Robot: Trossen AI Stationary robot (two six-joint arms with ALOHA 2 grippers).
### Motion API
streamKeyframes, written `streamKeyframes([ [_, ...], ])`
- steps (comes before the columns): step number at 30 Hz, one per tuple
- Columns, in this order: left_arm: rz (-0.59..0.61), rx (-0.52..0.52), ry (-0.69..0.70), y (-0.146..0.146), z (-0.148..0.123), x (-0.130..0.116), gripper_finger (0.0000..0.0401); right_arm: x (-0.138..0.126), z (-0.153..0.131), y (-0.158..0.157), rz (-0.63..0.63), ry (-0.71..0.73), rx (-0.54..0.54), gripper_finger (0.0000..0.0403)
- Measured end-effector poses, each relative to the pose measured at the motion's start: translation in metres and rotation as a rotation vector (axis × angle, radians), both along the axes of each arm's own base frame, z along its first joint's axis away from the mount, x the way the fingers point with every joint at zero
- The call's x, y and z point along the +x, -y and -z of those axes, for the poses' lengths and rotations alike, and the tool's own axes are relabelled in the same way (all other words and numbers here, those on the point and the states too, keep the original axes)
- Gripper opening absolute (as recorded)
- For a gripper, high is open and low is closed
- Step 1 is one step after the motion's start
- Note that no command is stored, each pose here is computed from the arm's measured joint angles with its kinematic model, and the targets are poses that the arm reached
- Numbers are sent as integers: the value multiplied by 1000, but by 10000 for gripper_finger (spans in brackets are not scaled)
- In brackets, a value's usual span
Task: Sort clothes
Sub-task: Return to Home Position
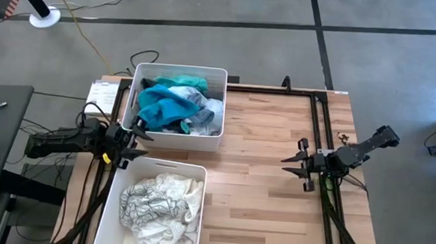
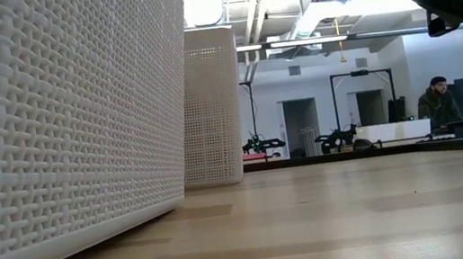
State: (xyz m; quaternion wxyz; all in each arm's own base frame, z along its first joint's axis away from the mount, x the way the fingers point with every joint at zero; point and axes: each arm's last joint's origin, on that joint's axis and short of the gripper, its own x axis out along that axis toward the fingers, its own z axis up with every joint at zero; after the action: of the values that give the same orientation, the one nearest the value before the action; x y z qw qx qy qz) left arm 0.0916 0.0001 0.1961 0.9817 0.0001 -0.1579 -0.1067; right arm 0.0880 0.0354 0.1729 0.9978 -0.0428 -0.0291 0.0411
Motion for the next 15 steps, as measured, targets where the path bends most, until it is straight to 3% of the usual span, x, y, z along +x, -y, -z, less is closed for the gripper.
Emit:
streamKeyframes([
  [4, -28, 86, 27, 0, -1, 0, 203, 0, 0, 0, 0, 0, 0, 123],
  [11, 12, -32, -2, 0, 0, 0, 203, 0, 0, 0, 0, 0, 0, 123],
  [15, 1, -2, 0, 0, 0, 0, 203, 0, 0, 0, 0, 0, 0, 123],
])
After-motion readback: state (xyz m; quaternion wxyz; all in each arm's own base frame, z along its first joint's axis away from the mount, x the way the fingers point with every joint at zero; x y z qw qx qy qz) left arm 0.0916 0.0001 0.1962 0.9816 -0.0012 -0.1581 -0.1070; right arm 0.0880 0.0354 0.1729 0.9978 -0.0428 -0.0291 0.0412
